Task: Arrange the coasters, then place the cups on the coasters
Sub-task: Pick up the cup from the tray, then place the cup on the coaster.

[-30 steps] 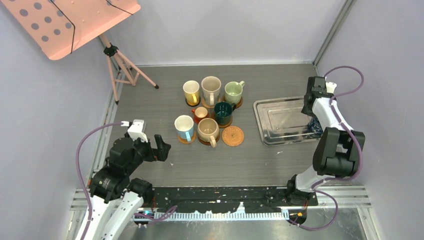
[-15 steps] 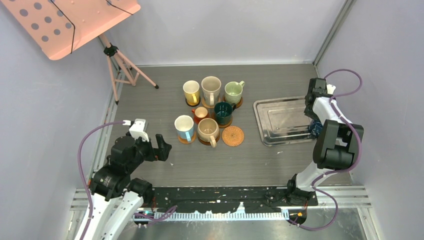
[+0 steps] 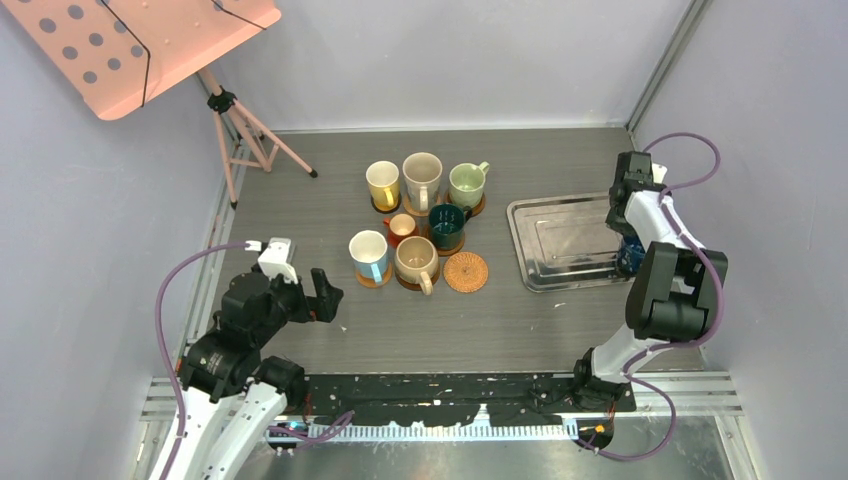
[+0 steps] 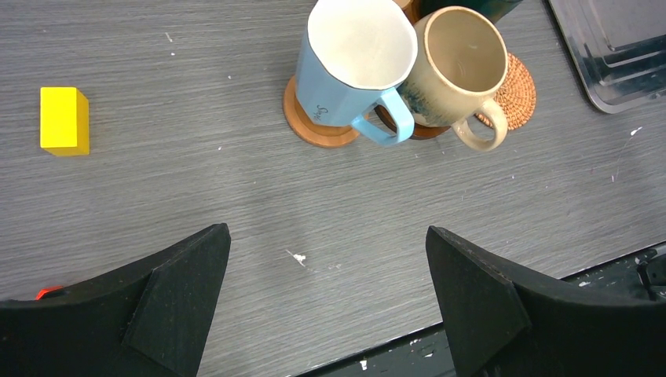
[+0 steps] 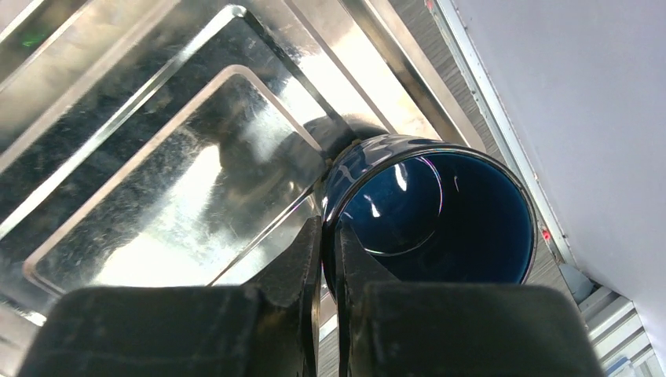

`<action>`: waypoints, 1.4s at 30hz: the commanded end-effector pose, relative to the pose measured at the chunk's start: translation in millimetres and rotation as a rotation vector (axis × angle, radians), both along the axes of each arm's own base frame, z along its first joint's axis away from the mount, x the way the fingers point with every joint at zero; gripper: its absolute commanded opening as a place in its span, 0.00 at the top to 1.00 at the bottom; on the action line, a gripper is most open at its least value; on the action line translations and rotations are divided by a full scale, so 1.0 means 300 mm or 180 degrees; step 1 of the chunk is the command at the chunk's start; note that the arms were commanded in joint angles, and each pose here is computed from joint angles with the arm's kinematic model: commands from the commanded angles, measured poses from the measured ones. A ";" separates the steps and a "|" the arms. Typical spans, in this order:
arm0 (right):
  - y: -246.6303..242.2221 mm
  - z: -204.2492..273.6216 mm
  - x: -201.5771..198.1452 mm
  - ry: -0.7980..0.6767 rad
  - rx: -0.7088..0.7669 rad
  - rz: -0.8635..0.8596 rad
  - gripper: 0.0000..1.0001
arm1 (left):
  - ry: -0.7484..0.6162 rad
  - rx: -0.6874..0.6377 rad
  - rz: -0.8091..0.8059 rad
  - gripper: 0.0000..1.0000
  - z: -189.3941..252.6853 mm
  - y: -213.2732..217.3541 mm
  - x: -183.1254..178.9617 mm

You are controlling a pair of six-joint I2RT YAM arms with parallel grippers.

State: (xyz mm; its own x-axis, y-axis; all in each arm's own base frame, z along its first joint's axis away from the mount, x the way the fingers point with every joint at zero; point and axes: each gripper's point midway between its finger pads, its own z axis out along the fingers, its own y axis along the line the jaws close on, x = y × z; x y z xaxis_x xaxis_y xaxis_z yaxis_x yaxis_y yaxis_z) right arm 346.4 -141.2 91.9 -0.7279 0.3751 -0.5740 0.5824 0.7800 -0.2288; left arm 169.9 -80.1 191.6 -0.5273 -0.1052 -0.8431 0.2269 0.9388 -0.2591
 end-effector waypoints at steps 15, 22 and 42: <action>0.438 0.375 0.085 -0.0725 -0.0147 0.1074 0.95 | -0.0209 -0.0061 -0.0020 0.01 0.042 -0.006 0.011; 0.753 0.355 0.019 -0.0751 0.0204 0.1776 0.95 | -0.0225 -0.0069 -0.0023 0.01 0.045 -0.006 0.009; 1.333 0.245 -0.243 -0.0974 0.0777 0.3332 0.95 | -0.0250 -0.0075 -0.0016 0.01 0.049 -0.003 0.006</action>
